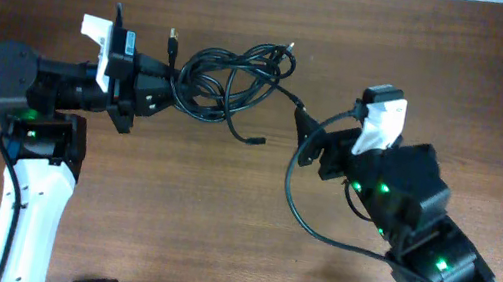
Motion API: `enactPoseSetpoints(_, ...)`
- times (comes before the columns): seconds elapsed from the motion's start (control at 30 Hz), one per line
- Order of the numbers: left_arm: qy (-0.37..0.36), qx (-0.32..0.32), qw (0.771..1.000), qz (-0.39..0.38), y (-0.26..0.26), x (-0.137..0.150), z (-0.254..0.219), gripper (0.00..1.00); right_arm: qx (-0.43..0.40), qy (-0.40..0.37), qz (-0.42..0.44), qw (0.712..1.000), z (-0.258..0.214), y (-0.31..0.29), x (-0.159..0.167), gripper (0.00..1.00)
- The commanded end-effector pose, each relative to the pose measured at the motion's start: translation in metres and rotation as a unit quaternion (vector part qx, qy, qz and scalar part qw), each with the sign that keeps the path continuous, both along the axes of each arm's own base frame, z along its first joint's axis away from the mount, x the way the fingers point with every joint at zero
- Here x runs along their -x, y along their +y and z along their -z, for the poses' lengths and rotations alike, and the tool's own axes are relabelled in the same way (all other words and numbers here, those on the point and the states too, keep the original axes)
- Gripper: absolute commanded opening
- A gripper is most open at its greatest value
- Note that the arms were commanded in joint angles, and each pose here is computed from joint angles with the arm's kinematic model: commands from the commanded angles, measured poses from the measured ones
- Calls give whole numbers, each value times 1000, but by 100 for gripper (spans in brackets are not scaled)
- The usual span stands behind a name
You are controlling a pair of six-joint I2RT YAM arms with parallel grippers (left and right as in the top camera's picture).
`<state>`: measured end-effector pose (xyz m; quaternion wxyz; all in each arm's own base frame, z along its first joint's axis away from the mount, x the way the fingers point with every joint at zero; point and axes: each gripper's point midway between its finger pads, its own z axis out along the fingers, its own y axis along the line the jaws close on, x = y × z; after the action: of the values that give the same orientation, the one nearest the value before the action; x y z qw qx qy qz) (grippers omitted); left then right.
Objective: Untangle cables
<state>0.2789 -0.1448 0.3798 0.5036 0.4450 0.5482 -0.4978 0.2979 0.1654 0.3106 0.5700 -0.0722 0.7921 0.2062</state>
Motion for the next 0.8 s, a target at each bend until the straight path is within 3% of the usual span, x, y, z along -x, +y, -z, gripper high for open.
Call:
enactPoseSetpoints(0.0,-43,-6,999,3,1,4,-8,0,38,-44,-60,997,-17,5,21,99)
enactPoseSetpoints(0.27,-115,-12,993,20,-8,9,-8,0,-24,-132,-74,988,-76,-15,66,98)
enactPoseSetpoints(0.4,-266,-13,962,62,-32,24,-8,0,-20,-132,-79,988,-75,-14,67,99)
enactPoseSetpoints(0.47,-306,-10,949,77,-40,30,-8,0,-16,-129,-61,990,-74,-20,63,99)
enactPoseSetpoints(0.63,-349,-5,932,94,-50,37,-9,0,-21,-122,-113,986,-71,-4,73,99)
enactPoseSetpoints(0.77,-378,5,918,116,-62,48,-9,0,0,-49,-169,984,-32,20,71,99)
